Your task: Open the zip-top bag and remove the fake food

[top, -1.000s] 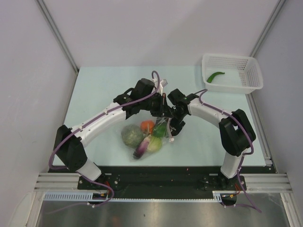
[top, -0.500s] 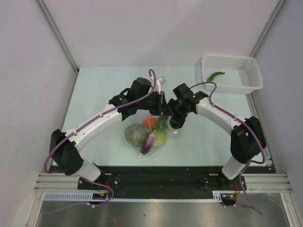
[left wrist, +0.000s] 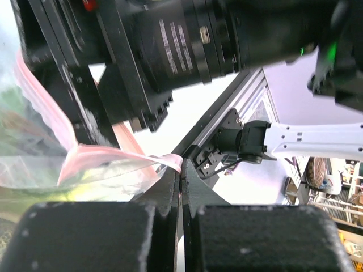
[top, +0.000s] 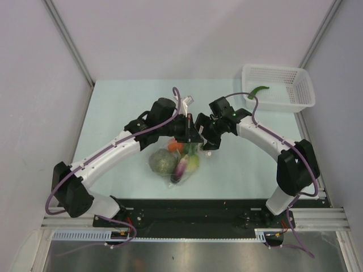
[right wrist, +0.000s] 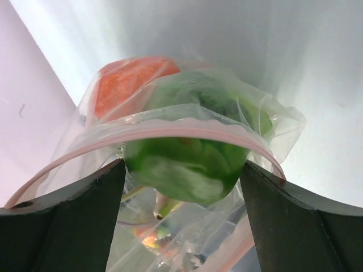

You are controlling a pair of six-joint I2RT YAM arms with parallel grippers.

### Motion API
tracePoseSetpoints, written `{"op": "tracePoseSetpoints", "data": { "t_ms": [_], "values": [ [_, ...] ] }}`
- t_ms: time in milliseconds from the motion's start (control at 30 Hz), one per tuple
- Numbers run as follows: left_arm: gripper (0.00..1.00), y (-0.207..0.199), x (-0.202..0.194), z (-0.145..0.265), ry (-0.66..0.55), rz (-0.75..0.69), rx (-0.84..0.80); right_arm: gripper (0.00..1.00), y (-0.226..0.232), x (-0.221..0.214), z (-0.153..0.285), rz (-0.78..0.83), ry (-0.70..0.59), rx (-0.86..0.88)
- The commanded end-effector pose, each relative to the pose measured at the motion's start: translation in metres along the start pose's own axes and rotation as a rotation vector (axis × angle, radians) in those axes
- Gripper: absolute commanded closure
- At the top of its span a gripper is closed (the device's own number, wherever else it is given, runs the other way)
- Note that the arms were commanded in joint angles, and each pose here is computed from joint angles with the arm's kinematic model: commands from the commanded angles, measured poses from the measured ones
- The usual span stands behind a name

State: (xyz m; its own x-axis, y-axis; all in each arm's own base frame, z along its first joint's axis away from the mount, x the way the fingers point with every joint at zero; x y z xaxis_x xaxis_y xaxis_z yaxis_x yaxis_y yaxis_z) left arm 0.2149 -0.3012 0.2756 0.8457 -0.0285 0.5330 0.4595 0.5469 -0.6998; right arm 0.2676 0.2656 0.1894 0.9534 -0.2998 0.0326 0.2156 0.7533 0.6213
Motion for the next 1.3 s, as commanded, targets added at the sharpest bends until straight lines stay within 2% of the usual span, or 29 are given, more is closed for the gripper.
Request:
{"op": "tracePoseSetpoints", "data": {
  "t_ms": [0,67,133,333,467,600,867,1133,1267],
  "values": [
    [1.00,-0.014,-0.002,0.015,-0.024,-0.011,-0.052,0.13,0.014,0.013,0.000,0.142,-0.025,0.106],
    [1.00,-0.014,-0.003,0.015,-0.020,-0.011,-0.056,0.04,0.016,0.014,-0.001,0.171,-0.035,0.112],
    [1.00,-0.015,-0.003,0.015,-0.019,-0.010,-0.060,0.02,0.014,0.014,-0.004,0.184,-0.030,0.109],
    [1.00,-0.016,-0.002,0.013,-0.012,-0.006,-0.066,0.05,0.015,0.014,-0.009,0.197,-0.017,0.089],
    [1.00,-0.016,-0.003,0.016,-0.012,-0.010,-0.060,0.03,0.028,0.024,0.019,0.306,-0.095,0.044],
    [1.00,-0.016,-0.002,0.015,-0.009,-0.008,-0.065,0.03,0.044,0.024,0.037,0.372,-0.115,0.007],
    [1.00,-0.029,0.015,0.015,-0.030,-0.032,-0.077,0.06,0.040,0.016,0.027,0.349,-0.064,-0.045],
    [1.00,-0.035,0.022,0.017,-0.049,-0.038,-0.086,0.17,0.022,-0.001,0.012,0.316,0.002,-0.075],
    [1.00,-0.030,0.020,0.012,-0.031,-0.028,-0.069,0.16,0.016,0.000,0.024,0.337,-0.037,-0.101]
  ]
}}
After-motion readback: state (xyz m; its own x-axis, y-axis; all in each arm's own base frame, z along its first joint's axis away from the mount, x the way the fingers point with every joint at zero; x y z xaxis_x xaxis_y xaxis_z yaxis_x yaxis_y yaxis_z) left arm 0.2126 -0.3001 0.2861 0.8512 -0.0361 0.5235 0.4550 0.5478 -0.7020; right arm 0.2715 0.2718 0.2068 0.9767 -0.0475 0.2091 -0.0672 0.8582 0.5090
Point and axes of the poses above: each gripper's point midway between its finger pads, its own z axis back along the fingers, its own y axis along the line the jaws close on, x = y × z, the point moved 5 cm from there along z, back along the fingers
